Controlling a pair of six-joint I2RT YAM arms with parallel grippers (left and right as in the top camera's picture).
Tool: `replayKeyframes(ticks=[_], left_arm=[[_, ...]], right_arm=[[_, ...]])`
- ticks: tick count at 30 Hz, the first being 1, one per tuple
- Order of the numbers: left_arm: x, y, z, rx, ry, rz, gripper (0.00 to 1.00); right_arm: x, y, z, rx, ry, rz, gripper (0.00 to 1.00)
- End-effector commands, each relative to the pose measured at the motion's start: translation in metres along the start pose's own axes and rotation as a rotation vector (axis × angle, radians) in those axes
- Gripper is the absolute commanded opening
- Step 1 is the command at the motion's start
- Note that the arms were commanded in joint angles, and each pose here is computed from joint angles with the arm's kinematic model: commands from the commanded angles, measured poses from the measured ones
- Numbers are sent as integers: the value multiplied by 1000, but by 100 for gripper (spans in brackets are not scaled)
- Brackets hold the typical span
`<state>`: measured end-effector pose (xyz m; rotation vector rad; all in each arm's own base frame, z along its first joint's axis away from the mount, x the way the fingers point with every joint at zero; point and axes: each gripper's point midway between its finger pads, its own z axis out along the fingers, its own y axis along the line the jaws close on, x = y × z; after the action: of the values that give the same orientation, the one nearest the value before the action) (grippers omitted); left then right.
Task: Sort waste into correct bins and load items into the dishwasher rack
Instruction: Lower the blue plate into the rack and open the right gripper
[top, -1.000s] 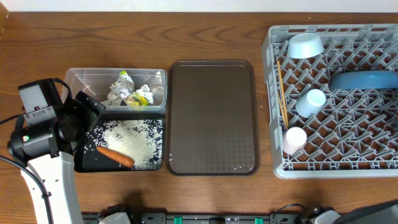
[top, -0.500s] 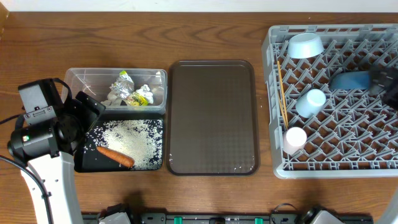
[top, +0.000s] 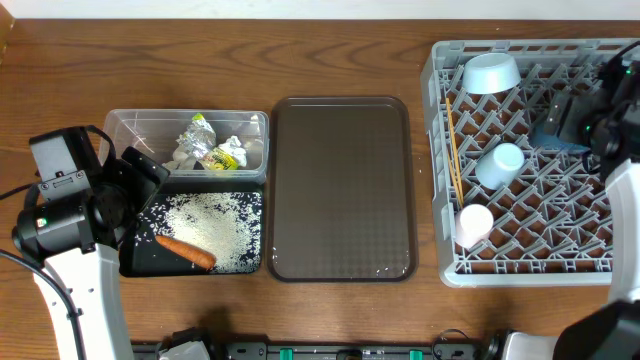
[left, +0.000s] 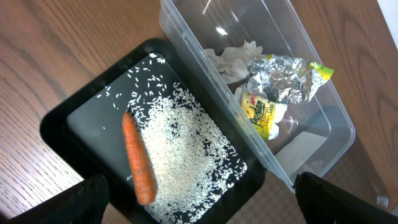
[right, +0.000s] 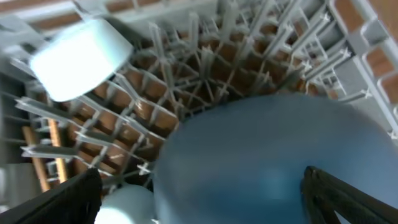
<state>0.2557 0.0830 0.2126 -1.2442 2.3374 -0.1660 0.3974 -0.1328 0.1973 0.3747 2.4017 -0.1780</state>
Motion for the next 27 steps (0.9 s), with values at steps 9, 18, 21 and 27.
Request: replayKeyframes(ticks=[9,18,21,27], left_arm=[[-4,0,-2,-6,-14,7,97],[-4,0,-2,-6,-14,7,97],[-4,0,-2,-6,-14,7,97],[-4,0,-2,-6,-14,7,98]], right_arm=[[-4,-12,-32,50,-16,55,99],[-28,63,-130,-408,-225,-5,99],[-28,87,-166,-563,-278,-37,99],[-26,99,-200,-651,-337,-70,99]])
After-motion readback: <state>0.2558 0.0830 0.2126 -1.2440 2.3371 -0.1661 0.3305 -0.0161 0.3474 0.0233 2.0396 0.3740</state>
